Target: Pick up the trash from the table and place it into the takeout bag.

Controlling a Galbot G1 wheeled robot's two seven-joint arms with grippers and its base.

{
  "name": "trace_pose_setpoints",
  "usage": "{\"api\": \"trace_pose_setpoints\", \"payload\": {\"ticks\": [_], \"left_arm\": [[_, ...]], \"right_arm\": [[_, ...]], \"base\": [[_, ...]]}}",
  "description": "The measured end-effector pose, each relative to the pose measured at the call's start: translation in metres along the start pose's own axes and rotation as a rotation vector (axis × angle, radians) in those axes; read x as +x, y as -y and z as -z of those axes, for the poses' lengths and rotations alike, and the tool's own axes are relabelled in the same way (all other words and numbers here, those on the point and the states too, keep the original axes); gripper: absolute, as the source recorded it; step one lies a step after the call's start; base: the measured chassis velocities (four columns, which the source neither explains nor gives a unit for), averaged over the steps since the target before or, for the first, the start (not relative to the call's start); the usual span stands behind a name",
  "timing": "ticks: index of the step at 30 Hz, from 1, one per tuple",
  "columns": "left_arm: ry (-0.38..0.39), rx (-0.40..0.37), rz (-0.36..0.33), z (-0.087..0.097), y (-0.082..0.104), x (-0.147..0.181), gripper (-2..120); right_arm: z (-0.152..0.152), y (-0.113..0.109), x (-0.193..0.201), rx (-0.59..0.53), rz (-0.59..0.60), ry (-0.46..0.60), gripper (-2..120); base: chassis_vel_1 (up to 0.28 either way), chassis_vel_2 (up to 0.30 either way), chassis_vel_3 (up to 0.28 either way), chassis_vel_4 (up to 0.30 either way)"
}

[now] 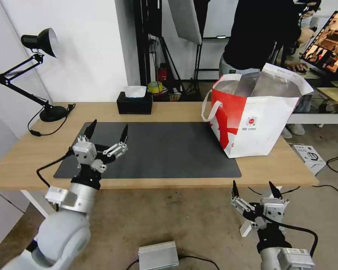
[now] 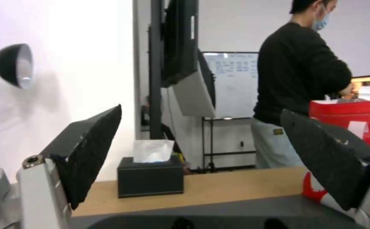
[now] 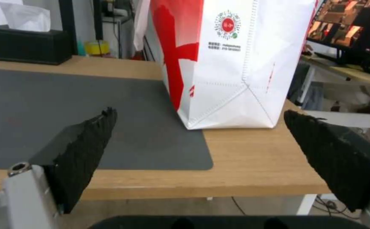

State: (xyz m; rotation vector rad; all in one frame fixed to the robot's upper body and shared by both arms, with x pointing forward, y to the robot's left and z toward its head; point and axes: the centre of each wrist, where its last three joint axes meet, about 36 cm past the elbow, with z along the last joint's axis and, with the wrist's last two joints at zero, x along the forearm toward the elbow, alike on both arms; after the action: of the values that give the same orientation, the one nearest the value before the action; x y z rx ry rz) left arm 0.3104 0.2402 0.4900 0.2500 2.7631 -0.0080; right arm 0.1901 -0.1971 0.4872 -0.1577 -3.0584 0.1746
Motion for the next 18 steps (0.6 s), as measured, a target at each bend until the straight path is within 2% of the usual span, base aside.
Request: {"api": "trace_pose_setpoints", "payload": {"ticks": [8, 10, 12, 15, 18], "left_arm": [[0.004, -0.022, 0.061, -0.008, 0.011, 0.024, 100], [0.003, -0.044, 0.095, -0.014, 0.015, 0.038, 100], [0.003, -0.047, 0.105, -0.015, 0.016, 0.041, 100], [0.016, -0.048, 0.155, -0.016, 0.022, 0.051, 100], [0.017, -0.048, 0.165, -0.017, 0.024, 0.054, 100]], "right_arm": [[0.0, 0.0, 0.0, 0.0, 0.0, 0.0, 100], [0.0, 0.0, 0.0, 0.0, 0.0, 0.0, 100], [0.0, 0.0, 0.0, 0.0, 0.0, 0.0, 100], [0.0, 0.0, 0.0, 0.0, 0.0, 0.0, 100], [0.0, 0.0, 0.0, 0.0, 0.0, 0.0, 100]], "base": [[0.0, 0.0, 0.0, 0.0], [0.0, 0.0, 0.0, 0.0], [0.0, 0.0, 0.0, 0.0], [0.0, 0.0, 0.0, 0.0], [0.0, 0.0, 0.0, 0.0]]}}
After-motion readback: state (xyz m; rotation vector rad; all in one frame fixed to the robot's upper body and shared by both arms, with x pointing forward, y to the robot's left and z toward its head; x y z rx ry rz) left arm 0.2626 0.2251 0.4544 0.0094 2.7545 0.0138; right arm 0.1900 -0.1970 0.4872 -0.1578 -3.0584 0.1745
